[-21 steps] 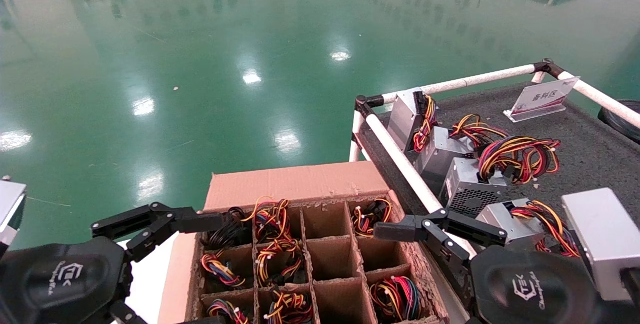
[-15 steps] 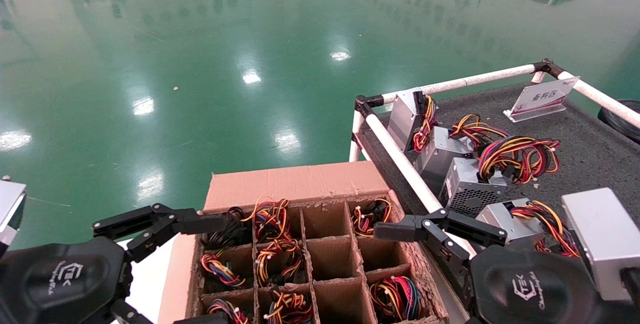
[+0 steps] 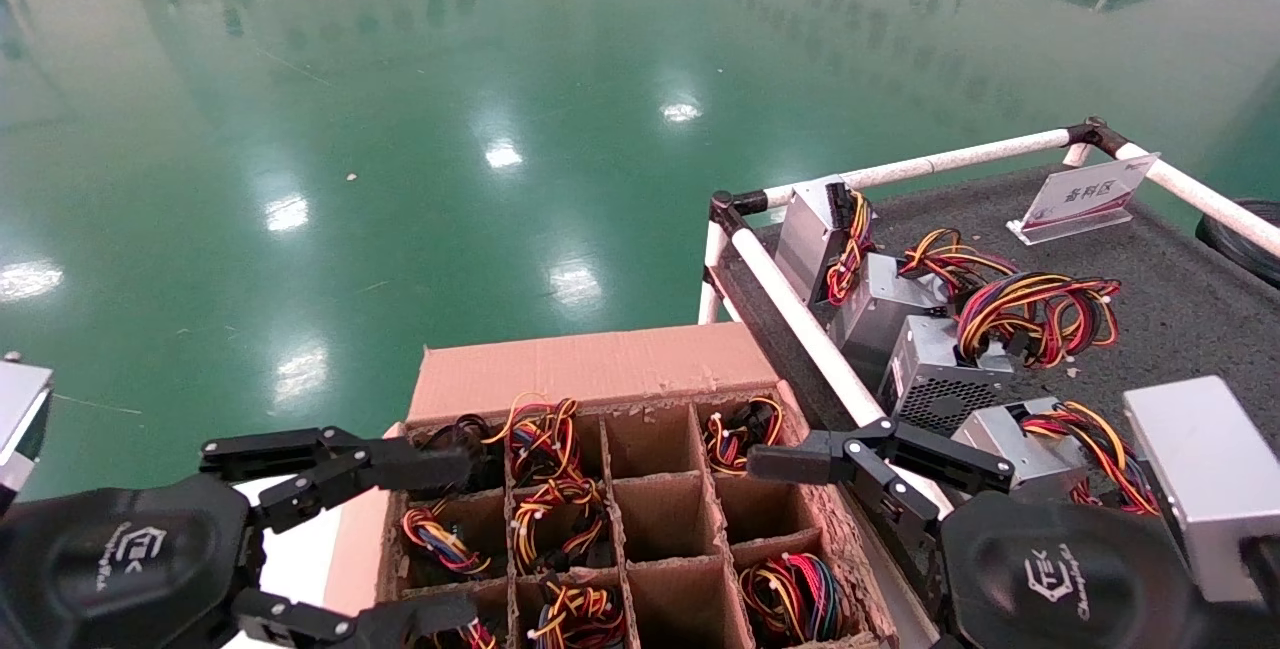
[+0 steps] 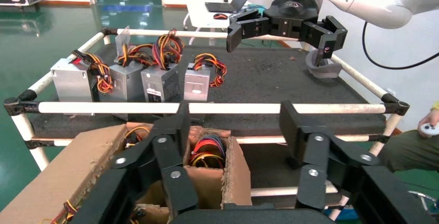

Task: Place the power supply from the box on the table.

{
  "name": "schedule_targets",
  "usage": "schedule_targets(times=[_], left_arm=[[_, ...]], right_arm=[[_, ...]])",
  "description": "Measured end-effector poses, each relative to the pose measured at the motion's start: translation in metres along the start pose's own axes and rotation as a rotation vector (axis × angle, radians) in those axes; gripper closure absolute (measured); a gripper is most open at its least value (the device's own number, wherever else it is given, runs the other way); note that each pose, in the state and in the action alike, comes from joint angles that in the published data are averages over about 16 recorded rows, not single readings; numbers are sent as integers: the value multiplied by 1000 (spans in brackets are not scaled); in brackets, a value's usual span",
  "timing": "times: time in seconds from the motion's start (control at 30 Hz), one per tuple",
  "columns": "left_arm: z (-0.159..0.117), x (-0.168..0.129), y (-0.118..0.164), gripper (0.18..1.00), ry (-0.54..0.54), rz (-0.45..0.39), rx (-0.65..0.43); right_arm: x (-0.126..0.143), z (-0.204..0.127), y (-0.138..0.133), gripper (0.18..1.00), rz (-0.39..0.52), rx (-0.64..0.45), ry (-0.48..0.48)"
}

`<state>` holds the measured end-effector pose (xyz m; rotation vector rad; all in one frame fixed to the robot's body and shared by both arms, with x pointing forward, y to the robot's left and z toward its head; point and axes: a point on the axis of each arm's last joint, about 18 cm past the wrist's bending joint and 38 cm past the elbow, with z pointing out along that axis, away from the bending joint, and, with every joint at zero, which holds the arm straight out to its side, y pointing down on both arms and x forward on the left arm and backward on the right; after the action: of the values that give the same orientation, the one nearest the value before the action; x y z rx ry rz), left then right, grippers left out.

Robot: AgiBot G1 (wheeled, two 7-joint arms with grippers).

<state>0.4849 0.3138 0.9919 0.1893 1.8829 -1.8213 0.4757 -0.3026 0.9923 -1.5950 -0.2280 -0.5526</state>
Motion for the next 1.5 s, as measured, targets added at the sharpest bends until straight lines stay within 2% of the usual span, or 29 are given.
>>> schedule_targets(times=[0.4, 0.6, 0.8, 1.07, 1.3, 1.5], left_arm=[[0, 0, 0, 733, 0, 0, 0], [0, 0, 0, 850, 0, 0, 0], [0, 0, 0, 926, 0, 0, 0], [0, 0, 0, 975, 0, 0, 0], [0, 0, 0, 970, 0, 0, 0], [0, 0, 0, 930, 0, 0, 0]], right_arm=[[0, 0, 0, 179, 0, 0, 0], [0, 0, 0, 179, 0, 0, 0], [0, 0, 0, 179, 0, 0, 0], [1, 1, 4, 179, 12, -7, 8], [8, 7, 20, 179, 45, -48, 42], [15, 19, 44, 179, 42, -120, 69]])
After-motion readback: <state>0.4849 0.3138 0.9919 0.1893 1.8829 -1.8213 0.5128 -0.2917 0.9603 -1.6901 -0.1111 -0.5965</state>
